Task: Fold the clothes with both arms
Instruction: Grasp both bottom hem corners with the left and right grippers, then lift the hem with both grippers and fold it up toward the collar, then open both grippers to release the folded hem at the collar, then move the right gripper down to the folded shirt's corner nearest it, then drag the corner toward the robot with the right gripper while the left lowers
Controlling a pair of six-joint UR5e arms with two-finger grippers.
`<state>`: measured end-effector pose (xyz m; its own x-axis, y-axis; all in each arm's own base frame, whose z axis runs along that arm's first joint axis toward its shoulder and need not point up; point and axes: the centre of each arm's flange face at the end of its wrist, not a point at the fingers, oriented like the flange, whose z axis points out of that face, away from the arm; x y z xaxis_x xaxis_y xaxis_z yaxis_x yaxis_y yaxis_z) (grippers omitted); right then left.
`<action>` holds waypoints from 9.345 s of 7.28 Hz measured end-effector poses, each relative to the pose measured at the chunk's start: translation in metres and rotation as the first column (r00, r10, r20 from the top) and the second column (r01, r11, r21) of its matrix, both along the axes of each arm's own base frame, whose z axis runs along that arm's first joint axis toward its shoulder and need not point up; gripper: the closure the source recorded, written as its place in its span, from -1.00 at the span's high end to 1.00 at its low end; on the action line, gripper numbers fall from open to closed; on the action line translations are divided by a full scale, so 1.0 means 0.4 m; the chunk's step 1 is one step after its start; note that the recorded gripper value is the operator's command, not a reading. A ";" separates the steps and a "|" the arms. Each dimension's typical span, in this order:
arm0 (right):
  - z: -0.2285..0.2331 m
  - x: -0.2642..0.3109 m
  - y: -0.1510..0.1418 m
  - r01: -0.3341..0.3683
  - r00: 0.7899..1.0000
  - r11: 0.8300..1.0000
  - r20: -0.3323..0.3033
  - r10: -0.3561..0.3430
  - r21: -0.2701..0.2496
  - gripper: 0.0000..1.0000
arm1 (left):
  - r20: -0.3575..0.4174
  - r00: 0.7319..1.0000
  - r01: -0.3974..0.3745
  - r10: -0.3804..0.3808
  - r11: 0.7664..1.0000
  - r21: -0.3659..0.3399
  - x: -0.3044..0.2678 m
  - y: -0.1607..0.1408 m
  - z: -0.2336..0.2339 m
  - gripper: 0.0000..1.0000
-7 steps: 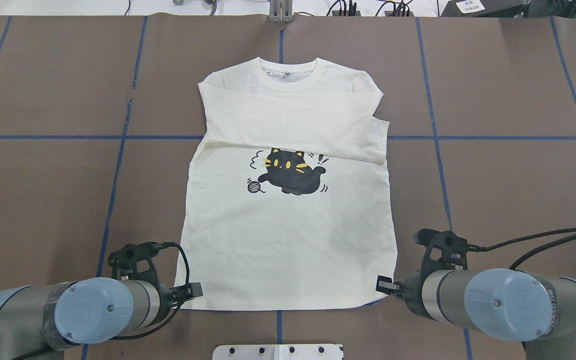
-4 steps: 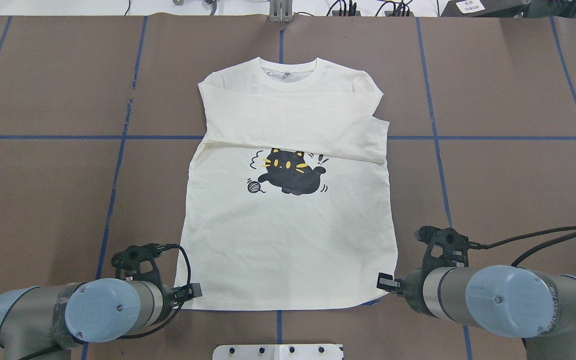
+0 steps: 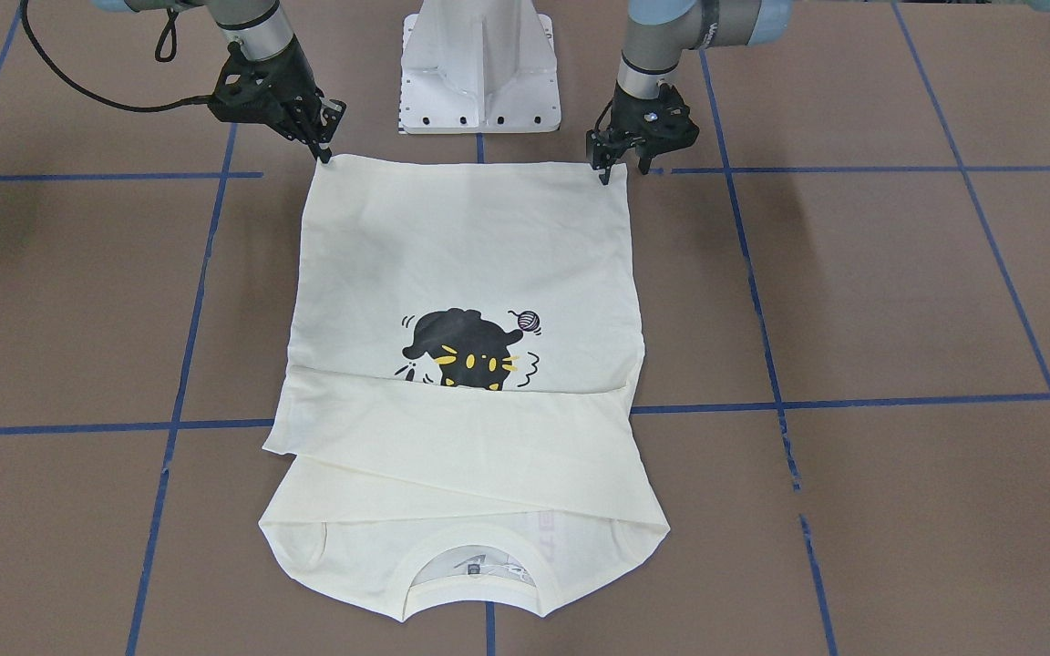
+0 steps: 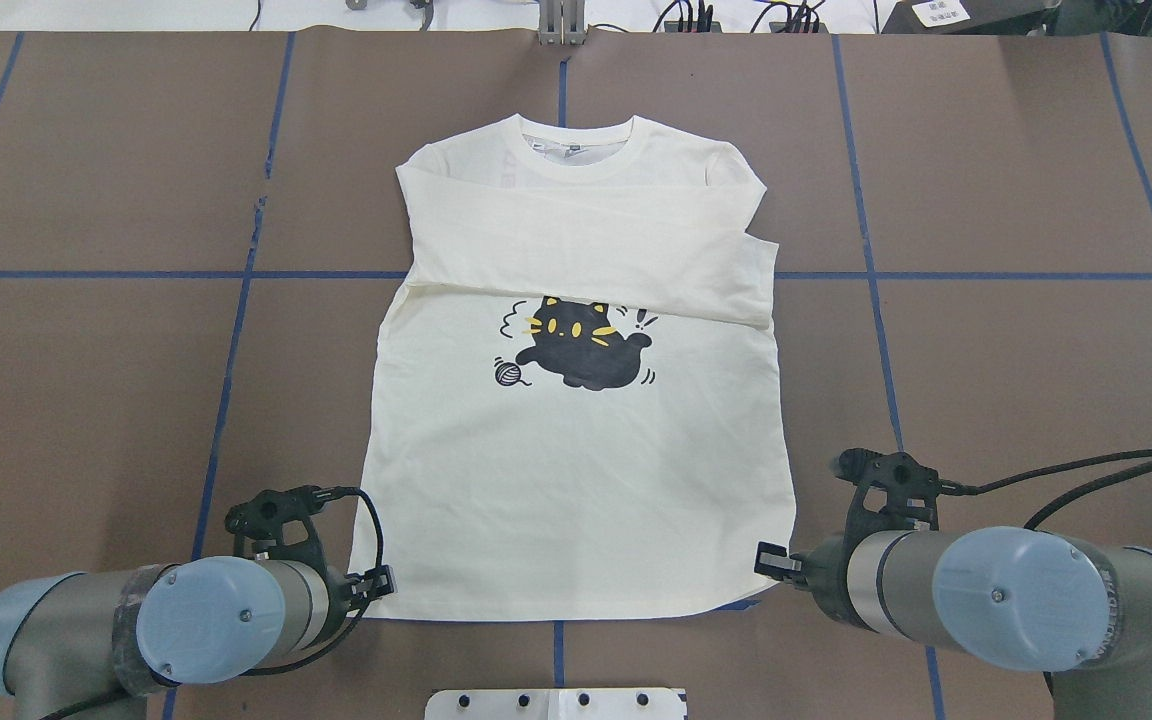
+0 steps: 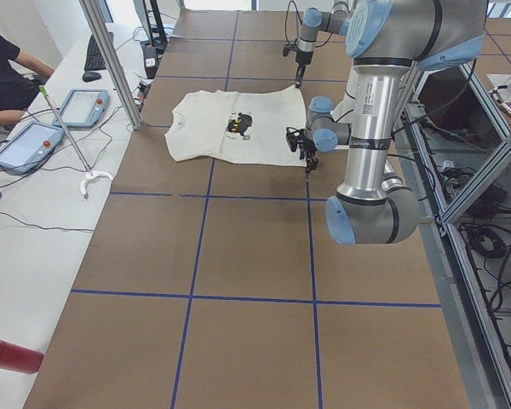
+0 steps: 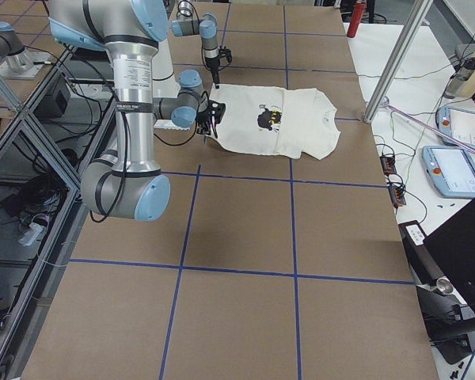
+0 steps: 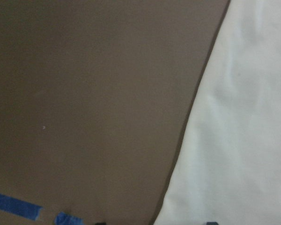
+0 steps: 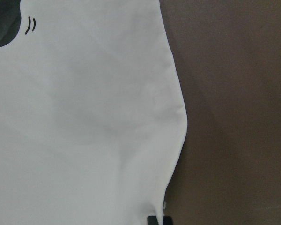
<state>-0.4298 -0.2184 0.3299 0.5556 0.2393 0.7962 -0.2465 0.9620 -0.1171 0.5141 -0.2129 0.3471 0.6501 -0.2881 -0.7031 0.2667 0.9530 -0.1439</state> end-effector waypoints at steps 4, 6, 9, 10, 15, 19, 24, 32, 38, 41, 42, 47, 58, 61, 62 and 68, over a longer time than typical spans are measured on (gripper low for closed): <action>0.004 0.001 -0.002 0.001 1.000 1.000 -0.003 -0.001 0.000 -1.00 | -0.014 1.000 -0.001 0.001 1.000 0.003 0.002 0.002 -0.020 -1.00; 0.005 0.001 -0.002 0.001 1.000 1.000 -0.004 -0.001 -0.001 -1.00 | -0.024 1.000 0.001 -0.001 1.000 0.004 0.002 0.000 -0.034 -1.00; 0.006 0.000 -0.001 0.002 1.000 1.000 -0.005 -0.002 -0.002 -1.00 | -0.024 1.000 0.003 -0.003 1.000 0.004 0.002 -0.002 -0.034 -1.00; 0.006 0.001 -0.001 0.002 1.000 1.000 -0.005 -0.002 -0.002 -1.00 | -0.026 1.000 0.005 -0.005 1.000 0.005 -0.003 -0.005 -0.036 -1.00; -0.054 0.093 0.041 0.094 0.994 0.994 0.060 -0.091 -0.051 -1.00 | -0.057 0.996 -0.063 0.064 0.998 0.021 -0.124 0.088 -0.197 -1.00; -0.131 0.224 0.134 0.311 0.944 0.939 0.161 -0.287 -0.145 -1.00 | -0.098 0.972 -0.206 0.214 0.975 0.085 -0.260 0.165 -0.327 -1.00; -0.122 0.223 -0.050 0.227 0.963 0.974 0.156 -0.221 -0.022 -1.00 | -0.121 0.974 -0.171 0.192 0.971 0.168 -0.286 0.001 -0.381 -1.00; -0.079 0.198 -0.588 0.004 0.995 1.000 0.103 -0.003 -0.009 -1.00 | -0.055 0.995 0.096 -0.087 0.976 0.198 -0.268 -0.586 -0.254 -1.00; -0.055 0.130 -0.868 -0.076 0.997 0.996 0.029 0.077 -0.055 -1.00 | -0.055 0.986 0.166 -0.158 0.958 0.233 -0.224 -0.825 -0.129 -1.00; -0.040 0.102 -0.871 -0.069 0.997 0.996 0.014 0.069 -0.062 -0.91 | -0.085 0.975 0.216 -0.204 0.961 0.175 -0.168 -0.855 -0.181 -0.36; -0.037 0.096 -0.869 -0.067 0.998 0.996 0.011 0.068 -0.061 0.92 | -0.088 0.973 0.224 -0.212 0.962 0.159 -0.150 -0.857 -0.189 0.45; -0.050 0.051 -0.807 -0.026 0.999 0.999 0.029 0.027 -0.036 1.00 | -0.104 0.977 0.202 -0.186 0.964 0.174 -0.171 -0.839 -0.218 1.00; 0.096 -0.060 -0.456 0.099 0.994 0.993 -0.028 -0.101 -0.071 -1.00 | -0.149 0.976 0.185 -0.158 0.964 0.190 -0.253 -0.742 -0.321 1.00; 0.083 0.031 -0.303 0.156 0.988 0.986 0.004 -0.156 -0.055 -1.00 | -0.151 0.976 0.185 -0.157 0.964 0.191 -0.256 -0.739 -0.323 1.00; 0.091 0.041 -0.190 0.208 0.978 0.976 0.001 -0.208 -0.064 -1.00 | -0.154 0.975 0.186 -0.157 0.964 0.193 -0.257 -0.737 -0.329 1.00; 0.042 0.108 0.145 0.287 0.958 0.943 0.020 -0.287 -0.170 1.00 | -0.202 0.971 0.156 -0.131 0.981 0.117 -0.192 -0.611 -0.332 0.98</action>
<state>-0.3865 -0.1602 0.3466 0.6245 0.1999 0.7550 0.0362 0.9582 -0.2837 0.4374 -0.4573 0.2144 0.4578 -0.2652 -0.8486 0.3815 0.9207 -0.0819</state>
